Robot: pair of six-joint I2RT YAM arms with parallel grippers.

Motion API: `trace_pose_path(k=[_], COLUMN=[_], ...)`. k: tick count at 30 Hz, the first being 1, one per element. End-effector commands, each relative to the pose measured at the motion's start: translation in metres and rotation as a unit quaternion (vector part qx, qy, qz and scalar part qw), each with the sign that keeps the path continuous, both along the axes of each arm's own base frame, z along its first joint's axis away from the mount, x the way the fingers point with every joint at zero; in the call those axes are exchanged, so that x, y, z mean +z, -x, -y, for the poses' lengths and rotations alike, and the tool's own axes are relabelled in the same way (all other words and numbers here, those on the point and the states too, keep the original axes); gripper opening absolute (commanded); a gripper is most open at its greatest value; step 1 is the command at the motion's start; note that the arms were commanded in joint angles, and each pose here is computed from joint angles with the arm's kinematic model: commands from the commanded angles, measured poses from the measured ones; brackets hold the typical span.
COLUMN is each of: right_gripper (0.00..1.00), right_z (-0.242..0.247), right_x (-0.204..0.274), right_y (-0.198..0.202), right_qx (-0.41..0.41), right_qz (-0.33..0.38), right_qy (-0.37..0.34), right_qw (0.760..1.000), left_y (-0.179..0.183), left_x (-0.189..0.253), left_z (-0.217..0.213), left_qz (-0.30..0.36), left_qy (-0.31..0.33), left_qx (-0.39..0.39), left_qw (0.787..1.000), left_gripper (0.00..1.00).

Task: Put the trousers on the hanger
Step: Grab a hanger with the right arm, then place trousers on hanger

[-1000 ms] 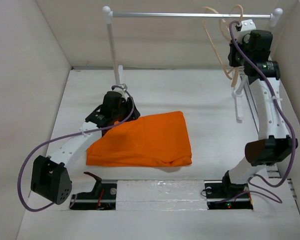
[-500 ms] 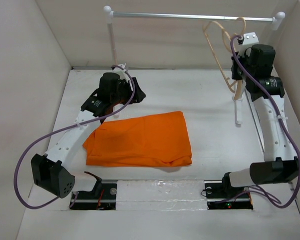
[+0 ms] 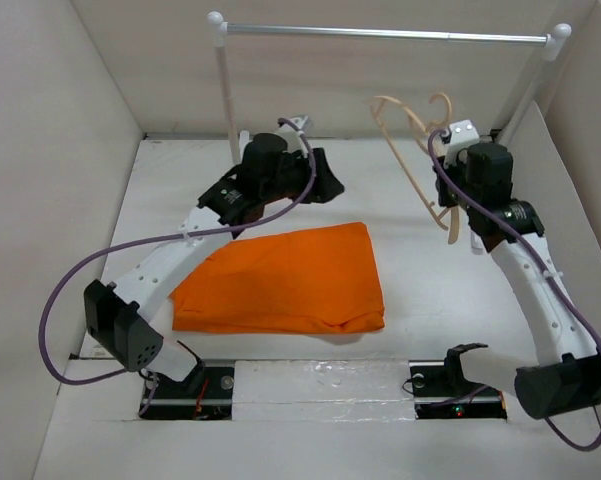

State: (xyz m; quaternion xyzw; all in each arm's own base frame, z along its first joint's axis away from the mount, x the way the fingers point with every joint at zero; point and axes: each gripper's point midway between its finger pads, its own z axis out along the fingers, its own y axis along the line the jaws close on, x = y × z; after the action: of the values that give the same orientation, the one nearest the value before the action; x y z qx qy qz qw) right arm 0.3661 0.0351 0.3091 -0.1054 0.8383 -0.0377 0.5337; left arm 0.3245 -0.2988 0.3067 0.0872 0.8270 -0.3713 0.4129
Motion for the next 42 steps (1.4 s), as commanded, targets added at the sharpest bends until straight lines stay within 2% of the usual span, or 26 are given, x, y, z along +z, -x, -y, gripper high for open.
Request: trace_pose_path(k=[1, 8, 11, 17, 23, 26, 30, 31, 33, 34, 35, 36, 39, 40, 41, 42], right_gripper=[0.0, 0.0, 0.0, 0.0, 0.0, 0.0, 0.0, 0.0, 0.0, 0.04, 0.17, 0.17, 0.33, 0.45, 0.46, 0.59], right_z=[-0.017, -0.041, -0.053, -0.072, -0.087, -0.095, -0.112, -0.113, -0.117, -0.123, -0.126, -0.126, -0.127, -0.13, -0.127, -0.126], right_x=[-0.01, -0.093, -0.112, -0.122, -0.126, -0.126, -0.139, -0.141, -0.141, -0.141, -0.142, -0.143, -0.142, -0.138, -0.142, -0.134], right_y=[0.016, 0.055, 0.067, 0.08, 0.085, 0.085, 0.094, 0.096, 0.099, 0.103, 0.106, 0.106, 0.112, 0.118, 0.123, 0.126], right_qx=[0.013, 0.034, 0.041, 0.053, 0.06, 0.061, 0.063, 0.061, 0.052, 0.058, 0.053, 0.052, 0.058, 0.073, 0.076, 0.082], right_qz=[0.02, -0.053, -0.07, -0.077, -0.081, -0.077, -0.098, -0.102, -0.097, -0.097, -0.102, -0.103, -0.113, -0.115, -0.128, -0.123], right_qy=[-0.018, -0.035, -0.037, -0.048, -0.051, -0.051, -0.038, -0.034, -0.035, -0.034, -0.033, -0.032, -0.033, -0.036, -0.028, -0.035], right_qw=[1.0, 0.997, 0.996, 0.994, 0.994, 0.994, 0.992, 0.992, 0.993, 0.993, 0.993, 0.993, 0.991, 0.99, 0.988, 0.988], left_y=[0.022, 0.024, 0.022, 0.002, -0.012, -0.018, -0.014, -0.014, -0.009, -0.007, -0.004, -0.003, 0.0, 0.004, 0.004, 0.013], left_x=[0.05, 0.036, 0.028, -0.014, -0.03, -0.03, -0.036, -0.041, -0.051, -0.05, -0.061, -0.055, -0.051, -0.055, -0.051, -0.041], left_z=[0.055, 0.123, 0.146, 0.165, 0.176, 0.18, 0.189, 0.189, 0.189, 0.187, 0.184, 0.183, 0.172, 0.17, 0.164, 0.162], left_qz=[0.046, 0.029, 0.019, -0.026, -0.051, -0.052, -0.066, -0.069, -0.077, -0.081, -0.093, -0.09, -0.085, -0.085, -0.083, -0.081], left_qy=[0.06, 0.099, 0.122, 0.118, 0.116, 0.125, 0.135, 0.132, 0.134, 0.143, 0.146, 0.15, 0.171, 0.182, 0.195, 0.213], left_qx=[-0.044, -0.039, -0.042, -0.008, 0.019, 0.025, 0.019, 0.022, 0.025, 0.028, 0.033, 0.032, 0.034, 0.031, 0.029, 0.015], left_qw=[0.996, 0.994, 0.991, 0.993, 0.992, 0.99, 0.989, 0.989, 0.988, 0.986, 0.984, 0.984, 0.981, 0.979, 0.977, 0.974], left_gripper=[0.52, 0.56, 0.57, 0.56, 0.52, 0.48, 0.37, 0.33, 0.15, 0.1, 0.0, 0.0, 0.0, 0.0, 0.0, 0.0])
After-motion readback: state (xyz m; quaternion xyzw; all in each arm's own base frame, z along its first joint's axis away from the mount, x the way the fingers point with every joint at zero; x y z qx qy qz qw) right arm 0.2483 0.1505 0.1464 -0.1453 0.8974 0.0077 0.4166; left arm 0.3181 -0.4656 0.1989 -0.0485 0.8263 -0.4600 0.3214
